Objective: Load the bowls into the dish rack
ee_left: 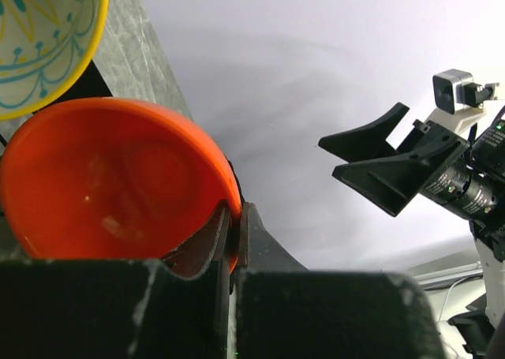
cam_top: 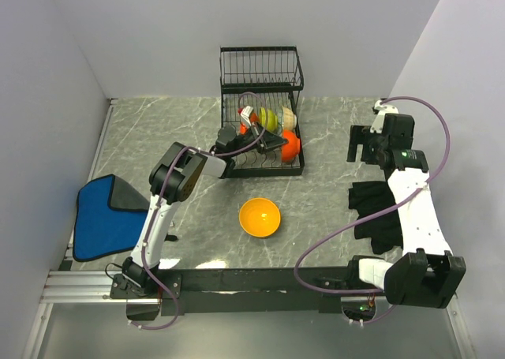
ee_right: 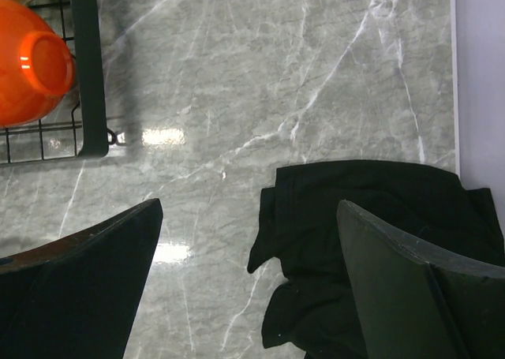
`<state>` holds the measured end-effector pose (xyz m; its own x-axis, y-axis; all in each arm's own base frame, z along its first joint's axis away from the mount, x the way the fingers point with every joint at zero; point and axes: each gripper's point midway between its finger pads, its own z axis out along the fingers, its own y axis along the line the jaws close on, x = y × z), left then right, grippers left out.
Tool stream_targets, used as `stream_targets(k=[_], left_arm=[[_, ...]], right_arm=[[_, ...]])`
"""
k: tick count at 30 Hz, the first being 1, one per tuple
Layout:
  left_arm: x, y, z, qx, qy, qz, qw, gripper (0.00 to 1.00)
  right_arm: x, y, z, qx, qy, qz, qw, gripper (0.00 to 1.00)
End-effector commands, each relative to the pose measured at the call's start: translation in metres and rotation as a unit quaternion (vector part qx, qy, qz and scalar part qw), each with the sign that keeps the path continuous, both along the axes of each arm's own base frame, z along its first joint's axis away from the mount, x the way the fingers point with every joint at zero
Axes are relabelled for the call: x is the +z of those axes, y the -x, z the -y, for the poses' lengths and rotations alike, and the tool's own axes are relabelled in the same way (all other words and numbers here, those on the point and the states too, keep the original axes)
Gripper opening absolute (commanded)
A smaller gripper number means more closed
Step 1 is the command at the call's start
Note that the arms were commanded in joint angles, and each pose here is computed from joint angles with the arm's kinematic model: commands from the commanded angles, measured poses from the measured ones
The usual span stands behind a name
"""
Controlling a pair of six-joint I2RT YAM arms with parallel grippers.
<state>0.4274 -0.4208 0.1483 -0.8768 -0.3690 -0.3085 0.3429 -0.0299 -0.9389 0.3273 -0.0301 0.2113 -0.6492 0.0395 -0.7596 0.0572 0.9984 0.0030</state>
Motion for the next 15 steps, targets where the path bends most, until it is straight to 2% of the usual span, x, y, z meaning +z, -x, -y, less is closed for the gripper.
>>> stream_targets(k=[1,5,6,9,15], left_arm=[[-0.012,0.011,0.001,-0.02,-0.028,-0.013,0.999,0.01],[-0.024,0.018,0.002,-0.033,-0.038,-0.03,0.998,0.01],[-0.011,0.022,0.003,-0.039,-0.016,0.0,0.999,0.01],[0.004,0.028,0.01,-0.058,0.009,0.009,0.998,0.01],[-0.002,0.033,0.02,-0.062,0.023,-0.002,0.998,0.01]], right_arm=[[0.029,-0.015,0.001,-0.001,-0.001,0.043,0.999,1.0],[0.029,-0.016,0.002,-0.003,-0.001,0.045,0.999,1.0],[0.028,-0.016,0.002,-0.003,-0.001,0.044,0.999,1.0],[0.025,-0.014,0.001,-0.002,-0.002,0.04,0.999,1.0],[0.023,-0.01,0.003,-0.003,0.004,0.032,0.999,1.0]])
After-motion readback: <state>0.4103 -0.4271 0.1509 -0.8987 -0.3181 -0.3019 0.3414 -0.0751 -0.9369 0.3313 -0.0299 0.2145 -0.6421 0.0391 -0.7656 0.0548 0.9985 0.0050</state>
